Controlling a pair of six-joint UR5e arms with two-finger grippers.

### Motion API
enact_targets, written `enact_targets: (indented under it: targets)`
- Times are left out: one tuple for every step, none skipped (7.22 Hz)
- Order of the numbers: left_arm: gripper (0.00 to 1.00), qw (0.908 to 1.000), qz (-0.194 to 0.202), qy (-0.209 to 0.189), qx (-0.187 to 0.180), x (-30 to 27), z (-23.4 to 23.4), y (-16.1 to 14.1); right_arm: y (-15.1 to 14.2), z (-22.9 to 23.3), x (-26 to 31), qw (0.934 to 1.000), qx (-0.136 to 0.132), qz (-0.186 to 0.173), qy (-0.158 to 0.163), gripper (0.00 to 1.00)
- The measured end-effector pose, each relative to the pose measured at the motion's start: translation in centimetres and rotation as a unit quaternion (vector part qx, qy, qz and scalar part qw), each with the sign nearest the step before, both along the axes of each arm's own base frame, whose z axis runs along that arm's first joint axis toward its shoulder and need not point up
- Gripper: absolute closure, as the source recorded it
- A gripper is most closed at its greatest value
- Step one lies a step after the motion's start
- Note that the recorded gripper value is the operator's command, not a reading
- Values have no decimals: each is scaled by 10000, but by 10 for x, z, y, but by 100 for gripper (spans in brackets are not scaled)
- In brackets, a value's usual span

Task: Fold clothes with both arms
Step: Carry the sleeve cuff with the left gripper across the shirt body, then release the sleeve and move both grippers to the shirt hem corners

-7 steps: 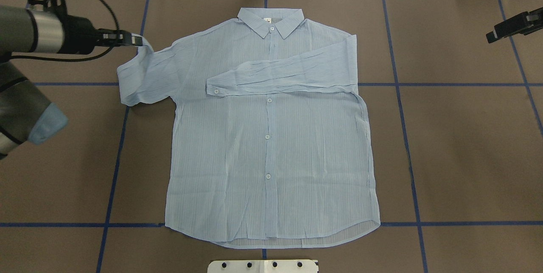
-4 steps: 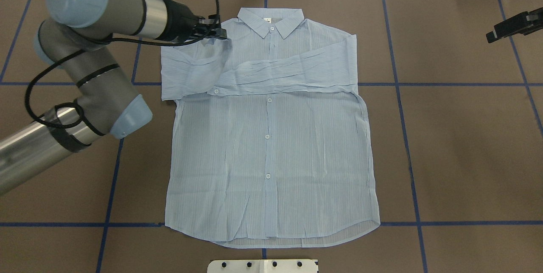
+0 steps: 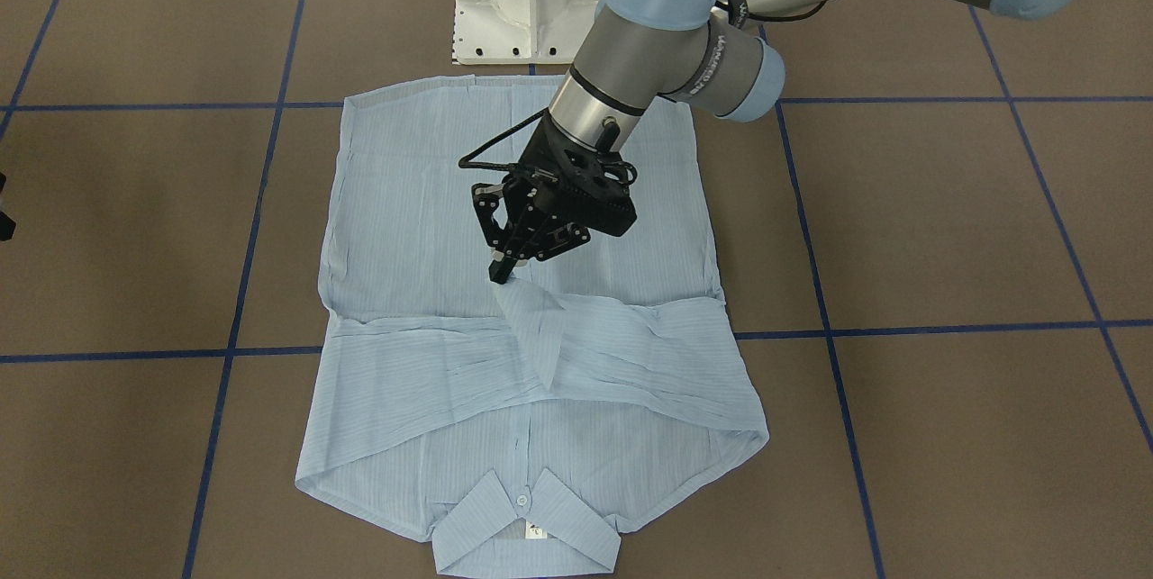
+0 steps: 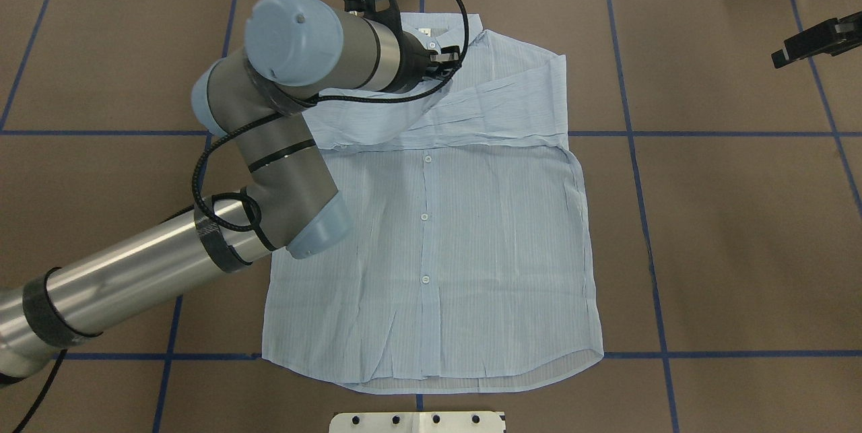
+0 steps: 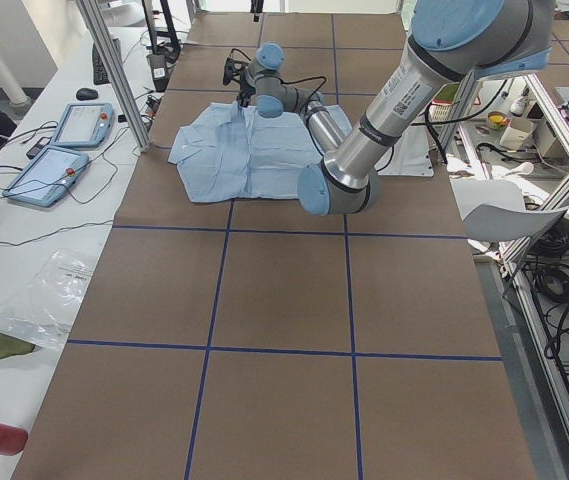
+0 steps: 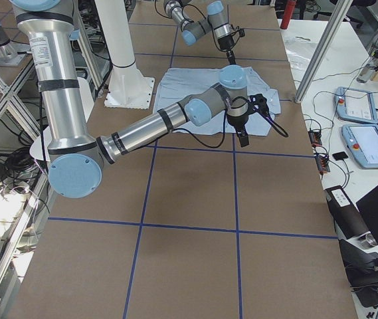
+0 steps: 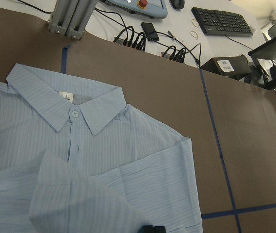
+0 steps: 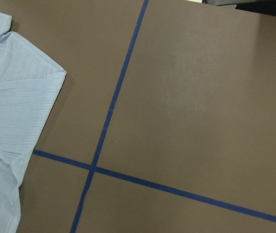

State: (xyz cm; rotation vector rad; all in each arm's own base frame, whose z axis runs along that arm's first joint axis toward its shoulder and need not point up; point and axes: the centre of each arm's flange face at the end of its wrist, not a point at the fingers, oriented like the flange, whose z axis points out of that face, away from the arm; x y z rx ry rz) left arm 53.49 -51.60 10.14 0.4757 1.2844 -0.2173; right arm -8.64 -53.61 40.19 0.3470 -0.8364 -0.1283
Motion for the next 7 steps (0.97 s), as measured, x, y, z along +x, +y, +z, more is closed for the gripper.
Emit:
enact_targets:
  targets:
    - [1,9998,-100,-160,28,43,3,24,0,1,0,10000,-10,2,2,0]
    - [0,9994,-143,-298,45,79,4,43,0,2,0,10000,-23,4,4,0]
    - [0,9992,-144,-373,55,100,4,54,0,2,0,10000,-36,10,2,0]
    - [0,9992,-132,-365,91,109,-3,61,-1,1,-1,10000,-53,30,-11,0]
    - [0,9993,-94,-323,147,111,-15,64,0,-3,-1,9999,-90,85,-45,0]
    - [0,9990,26,-374,224,111,-22,67,0,-8,-4,9996,-153,184,-124,0]
    - [0,9976,203,-577,333,110,-23,69,2,-17,-16,9988,-232,315,-283,0]
